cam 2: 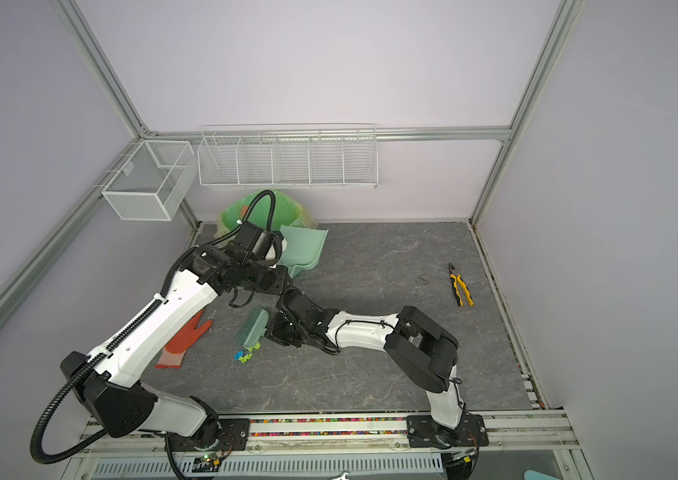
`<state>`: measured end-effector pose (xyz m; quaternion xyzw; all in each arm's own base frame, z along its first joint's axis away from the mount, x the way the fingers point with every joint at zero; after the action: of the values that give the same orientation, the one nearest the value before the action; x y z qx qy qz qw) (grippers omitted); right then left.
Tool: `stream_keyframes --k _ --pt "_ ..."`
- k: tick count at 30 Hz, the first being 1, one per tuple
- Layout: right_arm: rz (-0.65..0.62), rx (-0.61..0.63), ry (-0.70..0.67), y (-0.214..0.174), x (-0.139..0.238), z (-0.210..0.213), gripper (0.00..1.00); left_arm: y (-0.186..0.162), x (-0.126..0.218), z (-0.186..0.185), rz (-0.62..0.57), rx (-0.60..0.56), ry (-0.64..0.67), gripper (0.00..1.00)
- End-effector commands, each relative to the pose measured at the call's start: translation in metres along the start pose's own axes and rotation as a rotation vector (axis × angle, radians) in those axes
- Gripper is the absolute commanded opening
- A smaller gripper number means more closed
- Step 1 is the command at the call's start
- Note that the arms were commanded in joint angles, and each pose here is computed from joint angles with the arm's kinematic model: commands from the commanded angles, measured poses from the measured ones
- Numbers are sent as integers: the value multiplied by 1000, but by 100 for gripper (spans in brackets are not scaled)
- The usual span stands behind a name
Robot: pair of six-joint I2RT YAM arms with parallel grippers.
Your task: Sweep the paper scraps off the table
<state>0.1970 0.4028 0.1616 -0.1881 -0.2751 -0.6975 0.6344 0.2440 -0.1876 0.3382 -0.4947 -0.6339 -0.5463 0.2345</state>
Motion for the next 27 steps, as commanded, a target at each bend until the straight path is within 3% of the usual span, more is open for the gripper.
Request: stream_keyframes --k 1,8,14,27 --pt "14 -31 -72 -6 16 -12 7 2 6 -6 -1 10 -32 0" --pt "-23 -41 -183 -9 57 -41 7 -2 7 -4 3 14 -31 0" --pt "-52 95 -210 -10 89 -19 7 -6 11 -2 -3 13 -27 0" --pt "121 332 32 -31 48 52 7 -11 14 5 -8 2 24 0"
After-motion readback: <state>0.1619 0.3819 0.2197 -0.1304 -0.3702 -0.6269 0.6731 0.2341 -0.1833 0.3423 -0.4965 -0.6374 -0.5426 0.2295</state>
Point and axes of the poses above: each gripper's point midway between its finger pads, its own x axis back along the fingers, its own z axis along the line the jaws close on, y = z × x, the point moved 10 cm from there along x, back along the fingers, and after that the axes turned 6 degrees about x, right-handed, at the moved point
